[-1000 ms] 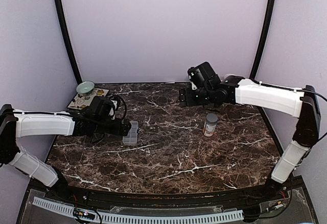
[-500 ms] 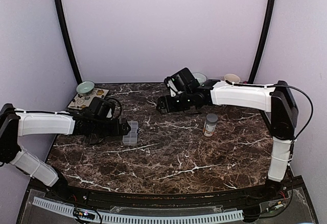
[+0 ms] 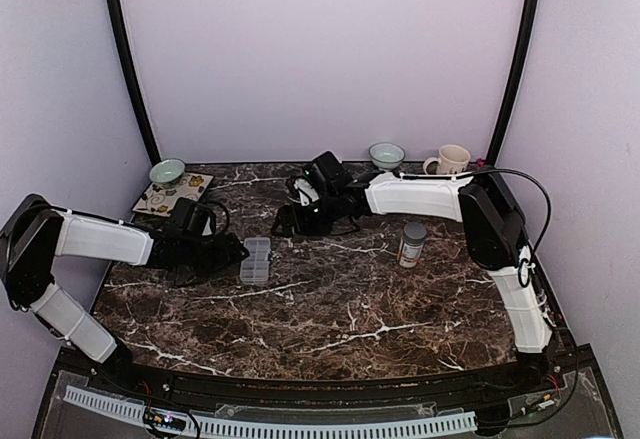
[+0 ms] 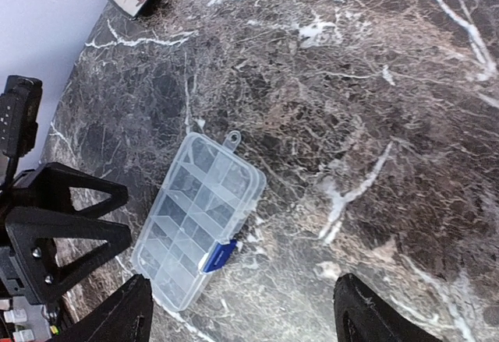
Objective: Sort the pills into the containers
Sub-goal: Pick up the pill container from the center of the board.
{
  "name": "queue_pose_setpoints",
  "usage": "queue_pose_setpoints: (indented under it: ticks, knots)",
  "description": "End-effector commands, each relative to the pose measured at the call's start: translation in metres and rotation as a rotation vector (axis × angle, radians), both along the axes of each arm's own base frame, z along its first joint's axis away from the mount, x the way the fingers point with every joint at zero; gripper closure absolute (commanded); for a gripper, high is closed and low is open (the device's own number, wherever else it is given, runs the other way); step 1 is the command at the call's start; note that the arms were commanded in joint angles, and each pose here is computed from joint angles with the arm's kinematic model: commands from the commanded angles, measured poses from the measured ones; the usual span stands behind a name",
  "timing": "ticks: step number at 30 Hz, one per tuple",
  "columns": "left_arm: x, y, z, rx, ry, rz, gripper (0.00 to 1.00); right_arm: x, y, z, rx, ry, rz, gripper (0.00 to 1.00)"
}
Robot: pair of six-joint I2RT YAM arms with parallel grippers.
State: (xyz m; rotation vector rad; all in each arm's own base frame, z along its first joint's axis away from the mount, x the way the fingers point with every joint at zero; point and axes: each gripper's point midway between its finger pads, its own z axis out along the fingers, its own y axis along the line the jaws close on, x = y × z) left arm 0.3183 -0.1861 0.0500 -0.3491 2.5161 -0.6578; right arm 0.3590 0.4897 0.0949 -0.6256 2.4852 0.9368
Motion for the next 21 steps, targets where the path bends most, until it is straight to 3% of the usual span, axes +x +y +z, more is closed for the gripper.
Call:
queue_pose_setpoints:
  ticks: [1,21]
  knots:
    - [0.003,-0.009,0.001,-0.083,-0.003,-0.006,0.28,-0.012,0.026,0.012,0.116,0.066,0.059,0.2]
    - [0.002,-0.025,-0.026,-0.157,0.07,-0.083,0.52,-0.03,0.037,-0.025,0.151,0.231,0.098,0.24]
